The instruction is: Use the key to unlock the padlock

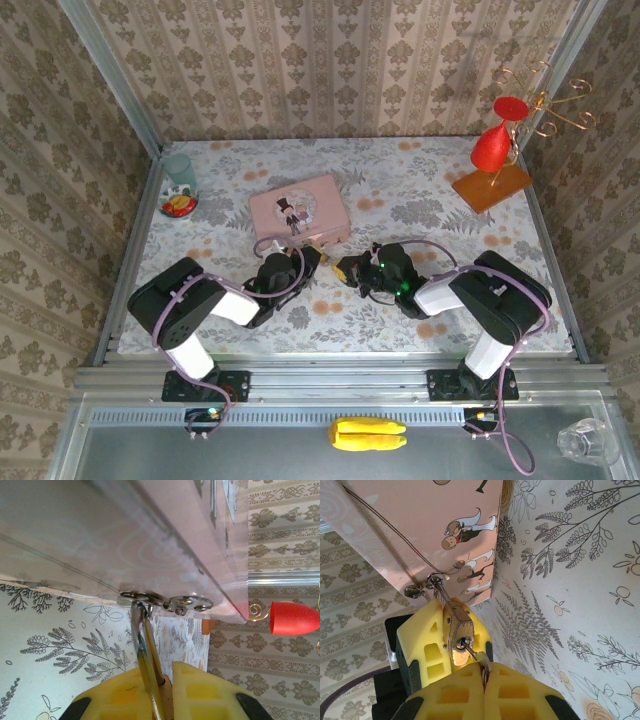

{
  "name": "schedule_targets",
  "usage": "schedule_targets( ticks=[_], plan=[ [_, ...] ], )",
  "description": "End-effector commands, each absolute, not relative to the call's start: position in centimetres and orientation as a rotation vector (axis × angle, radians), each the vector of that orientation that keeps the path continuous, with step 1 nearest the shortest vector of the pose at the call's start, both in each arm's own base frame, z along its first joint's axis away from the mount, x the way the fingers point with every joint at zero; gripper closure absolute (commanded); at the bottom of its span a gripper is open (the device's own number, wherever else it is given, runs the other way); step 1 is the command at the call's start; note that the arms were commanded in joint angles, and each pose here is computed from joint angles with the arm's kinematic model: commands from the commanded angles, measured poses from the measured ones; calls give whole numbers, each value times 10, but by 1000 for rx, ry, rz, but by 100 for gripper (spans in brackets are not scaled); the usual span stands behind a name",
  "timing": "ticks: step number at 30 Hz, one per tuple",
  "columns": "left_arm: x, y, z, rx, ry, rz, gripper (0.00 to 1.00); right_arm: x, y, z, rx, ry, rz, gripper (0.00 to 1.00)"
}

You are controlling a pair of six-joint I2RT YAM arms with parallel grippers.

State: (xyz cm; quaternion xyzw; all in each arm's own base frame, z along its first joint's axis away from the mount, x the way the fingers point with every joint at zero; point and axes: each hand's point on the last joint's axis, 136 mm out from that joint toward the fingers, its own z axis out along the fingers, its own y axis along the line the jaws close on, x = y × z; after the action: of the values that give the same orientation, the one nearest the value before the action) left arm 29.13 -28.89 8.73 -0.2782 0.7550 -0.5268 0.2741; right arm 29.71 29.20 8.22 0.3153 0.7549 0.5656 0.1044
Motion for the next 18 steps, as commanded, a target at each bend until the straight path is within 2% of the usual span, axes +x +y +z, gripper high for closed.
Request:
schedule_targets(
  ticks=[1, 18],
  plan=[
    [276, -316, 111, -715, 2018, -1636, 94, 310, 307, 119, 829, 2133, 1776, 100],
    [274, -316, 101, -716, 2058, -1605, 95, 310, 309, 128, 766, 2164, 1744, 100]
  ],
)
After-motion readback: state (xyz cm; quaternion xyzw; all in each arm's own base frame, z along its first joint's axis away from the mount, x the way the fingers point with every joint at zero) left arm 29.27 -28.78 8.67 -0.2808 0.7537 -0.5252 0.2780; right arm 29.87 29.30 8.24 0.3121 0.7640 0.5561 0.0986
